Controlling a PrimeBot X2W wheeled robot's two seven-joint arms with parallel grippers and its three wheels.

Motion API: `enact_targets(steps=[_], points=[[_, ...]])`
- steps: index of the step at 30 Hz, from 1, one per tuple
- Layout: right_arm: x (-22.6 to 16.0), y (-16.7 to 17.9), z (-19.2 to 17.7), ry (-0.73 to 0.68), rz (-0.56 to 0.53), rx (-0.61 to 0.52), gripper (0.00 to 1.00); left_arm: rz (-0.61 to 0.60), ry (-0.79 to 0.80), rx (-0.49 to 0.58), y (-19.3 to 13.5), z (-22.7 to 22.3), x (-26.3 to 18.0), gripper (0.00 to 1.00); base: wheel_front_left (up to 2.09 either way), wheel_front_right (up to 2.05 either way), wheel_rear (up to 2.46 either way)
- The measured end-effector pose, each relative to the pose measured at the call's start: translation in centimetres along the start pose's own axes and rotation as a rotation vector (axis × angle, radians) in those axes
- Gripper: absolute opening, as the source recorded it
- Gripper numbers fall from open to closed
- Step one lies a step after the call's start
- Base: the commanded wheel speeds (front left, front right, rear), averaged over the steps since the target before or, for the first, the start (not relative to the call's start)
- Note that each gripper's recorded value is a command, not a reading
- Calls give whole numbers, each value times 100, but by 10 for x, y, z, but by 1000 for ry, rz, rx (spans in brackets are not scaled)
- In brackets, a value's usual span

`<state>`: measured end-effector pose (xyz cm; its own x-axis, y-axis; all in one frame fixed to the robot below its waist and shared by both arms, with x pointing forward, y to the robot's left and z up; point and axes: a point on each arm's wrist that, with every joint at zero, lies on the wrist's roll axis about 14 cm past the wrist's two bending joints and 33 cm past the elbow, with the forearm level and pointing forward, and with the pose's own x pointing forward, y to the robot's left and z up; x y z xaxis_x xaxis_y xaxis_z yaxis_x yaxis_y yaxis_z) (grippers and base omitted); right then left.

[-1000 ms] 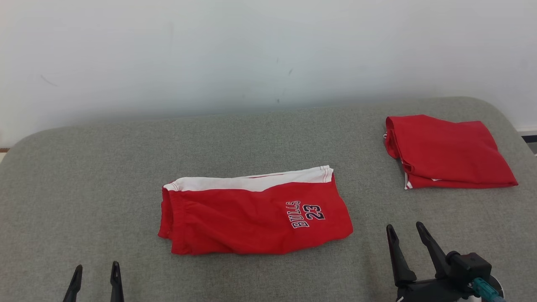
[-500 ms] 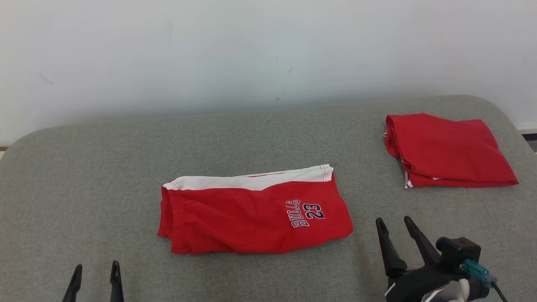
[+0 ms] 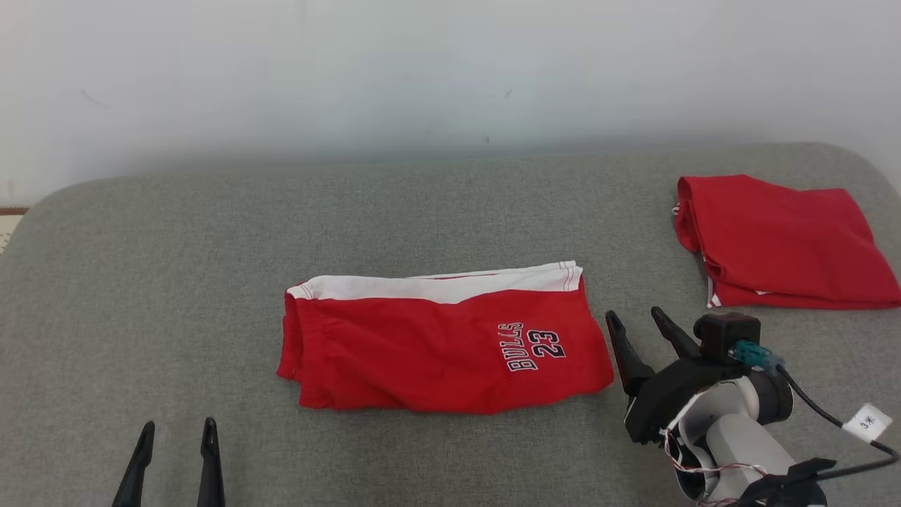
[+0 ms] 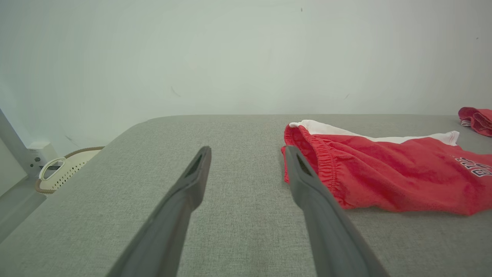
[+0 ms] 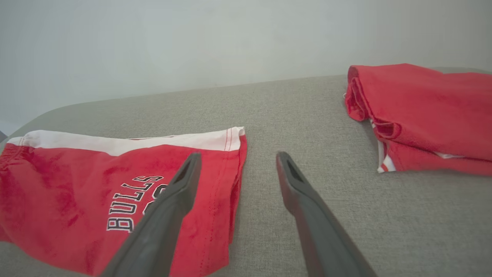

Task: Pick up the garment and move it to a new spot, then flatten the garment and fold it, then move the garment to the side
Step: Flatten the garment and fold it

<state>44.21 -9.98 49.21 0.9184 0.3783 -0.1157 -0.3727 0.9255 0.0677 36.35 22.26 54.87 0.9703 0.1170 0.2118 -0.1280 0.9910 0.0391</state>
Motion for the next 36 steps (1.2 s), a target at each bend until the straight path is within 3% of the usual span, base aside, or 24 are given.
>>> enact_targets(steps=[23,24,26,36], points=[[68,-2,-73,306,-14,81,100,25,59,4,9,-24,20,100,0,0,0],[69,-1,-74,313,-9,78,50,28,62,6,10,-25,20,100,0,0,0],[71,0,-75,309,-5,82,0,32,64,7,11,-26,20,100,0,0,0],[62,-6,-63,263,-11,69,0,21,45,-1,6,-20,21,100,0,0,0]])
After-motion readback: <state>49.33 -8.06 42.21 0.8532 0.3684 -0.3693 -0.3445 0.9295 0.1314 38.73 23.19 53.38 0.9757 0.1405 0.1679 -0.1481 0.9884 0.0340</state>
